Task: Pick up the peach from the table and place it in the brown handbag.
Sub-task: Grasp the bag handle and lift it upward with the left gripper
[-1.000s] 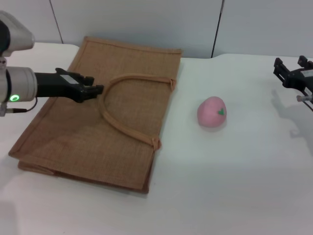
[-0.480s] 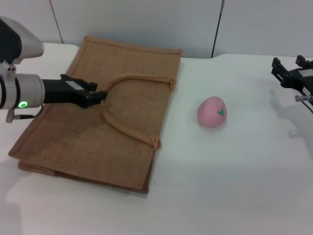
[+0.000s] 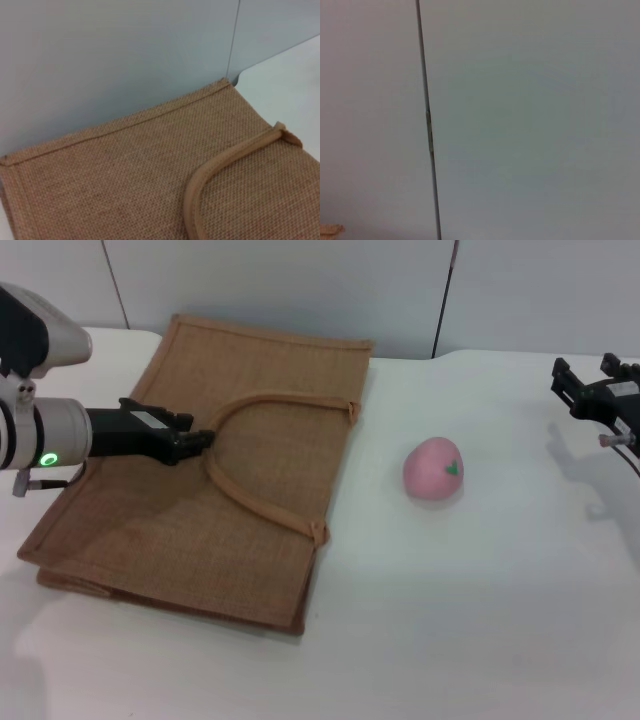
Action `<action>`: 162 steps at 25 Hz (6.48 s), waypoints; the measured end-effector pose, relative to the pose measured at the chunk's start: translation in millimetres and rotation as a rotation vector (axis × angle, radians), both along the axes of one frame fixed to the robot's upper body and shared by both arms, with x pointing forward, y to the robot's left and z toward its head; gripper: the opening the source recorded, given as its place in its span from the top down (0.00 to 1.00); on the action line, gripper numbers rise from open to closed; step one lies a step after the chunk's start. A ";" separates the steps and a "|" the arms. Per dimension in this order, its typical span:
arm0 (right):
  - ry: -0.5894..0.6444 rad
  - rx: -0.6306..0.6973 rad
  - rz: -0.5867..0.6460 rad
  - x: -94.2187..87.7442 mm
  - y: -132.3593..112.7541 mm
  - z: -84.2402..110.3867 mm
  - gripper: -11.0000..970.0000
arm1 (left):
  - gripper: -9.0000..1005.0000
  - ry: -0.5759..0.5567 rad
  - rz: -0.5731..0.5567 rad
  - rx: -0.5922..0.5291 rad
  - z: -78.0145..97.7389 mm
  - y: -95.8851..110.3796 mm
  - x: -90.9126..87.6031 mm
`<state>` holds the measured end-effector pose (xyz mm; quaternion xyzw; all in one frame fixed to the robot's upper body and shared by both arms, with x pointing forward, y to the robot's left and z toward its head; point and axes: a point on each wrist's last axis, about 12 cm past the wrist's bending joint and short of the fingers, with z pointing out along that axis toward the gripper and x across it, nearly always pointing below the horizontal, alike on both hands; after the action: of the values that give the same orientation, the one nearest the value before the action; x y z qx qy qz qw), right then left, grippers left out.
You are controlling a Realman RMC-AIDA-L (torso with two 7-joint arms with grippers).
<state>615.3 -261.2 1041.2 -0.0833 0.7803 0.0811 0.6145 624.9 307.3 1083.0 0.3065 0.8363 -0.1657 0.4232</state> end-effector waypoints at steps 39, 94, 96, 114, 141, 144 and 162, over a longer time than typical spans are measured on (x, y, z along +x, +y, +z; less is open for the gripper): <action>0.000 0.002 0.015 1.6 5.0 1.8 0.30 | 0.62 0.002 0.041 0.042 -7.6 -10.6 7.0; -0.014 -0.089 0.296 -4.5 57.2 6.2 0.30 | 0.92 -0.095 0.056 0.019 68.1 1.1 3.6; -0.014 -0.089 0.295 -4.4 56.8 6.2 0.30 | 0.91 -0.079 0.067 0.006 55.7 -1.4 4.6; 0.029 -0.085 0.280 -2.8 57.8 3.7 0.30 | 0.58 0.009 0.117 0.002 9.4 -19.4 11.0; 0.026 -0.074 0.274 -1.3 58.8 5.3 0.30 | 0.50 0.034 0.174 -0.034 -6.4 -29.0 11.7; 0.026 -0.074 0.274 -1.2 58.9 5.4 0.30 | 0.50 0.044 0.165 -0.038 -10.2 -32.2 10.4; 0.034 -0.059 0.272 -1.0 58.6 5.5 0.30 | 0.50 0.057 0.216 -0.038 -22.1 -28.0 5.8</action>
<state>614.3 -202.6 1046.7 -0.2051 0.7741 0.1422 0.5817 630.8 279.2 1060.9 0.2020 0.8730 -0.1436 0.4202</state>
